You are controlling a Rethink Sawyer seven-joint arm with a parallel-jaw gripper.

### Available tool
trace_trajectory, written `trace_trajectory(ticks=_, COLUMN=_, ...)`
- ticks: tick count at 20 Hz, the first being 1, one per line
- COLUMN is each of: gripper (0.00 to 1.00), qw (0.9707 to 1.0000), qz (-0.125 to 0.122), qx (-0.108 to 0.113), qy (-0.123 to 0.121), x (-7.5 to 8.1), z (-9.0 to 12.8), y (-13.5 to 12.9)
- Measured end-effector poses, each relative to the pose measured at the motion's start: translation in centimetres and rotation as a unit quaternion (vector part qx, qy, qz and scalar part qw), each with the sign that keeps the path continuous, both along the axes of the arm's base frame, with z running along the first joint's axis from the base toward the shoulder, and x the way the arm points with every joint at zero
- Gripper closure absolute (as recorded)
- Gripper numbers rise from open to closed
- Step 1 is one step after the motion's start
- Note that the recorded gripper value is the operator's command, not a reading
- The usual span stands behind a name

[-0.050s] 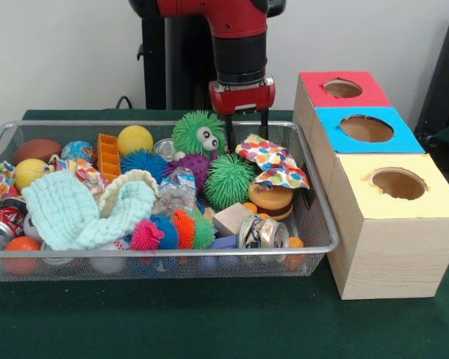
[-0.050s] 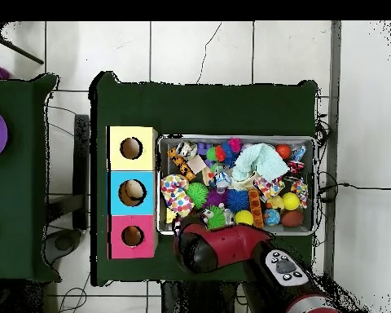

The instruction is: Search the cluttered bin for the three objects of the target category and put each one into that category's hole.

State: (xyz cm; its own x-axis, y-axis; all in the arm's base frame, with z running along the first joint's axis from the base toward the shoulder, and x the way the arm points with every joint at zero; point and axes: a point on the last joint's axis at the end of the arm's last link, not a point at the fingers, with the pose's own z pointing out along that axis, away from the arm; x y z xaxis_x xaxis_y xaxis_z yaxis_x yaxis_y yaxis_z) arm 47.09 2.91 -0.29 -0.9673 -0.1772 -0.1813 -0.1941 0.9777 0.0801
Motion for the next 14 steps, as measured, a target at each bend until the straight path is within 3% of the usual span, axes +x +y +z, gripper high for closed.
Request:
trace_trajectory(ticks=4, gripper=0.0, qw=0.9999, qz=0.01, qx=-0.002, qy=-0.008, x=0.3, z=-0.6, y=0.3)
trace_trajectory(ticks=14, gripper=0.0, qw=0.9974, qz=0.04, qx=-0.02, qy=-0.055, x=0.4, z=-2.4, y=1.9)
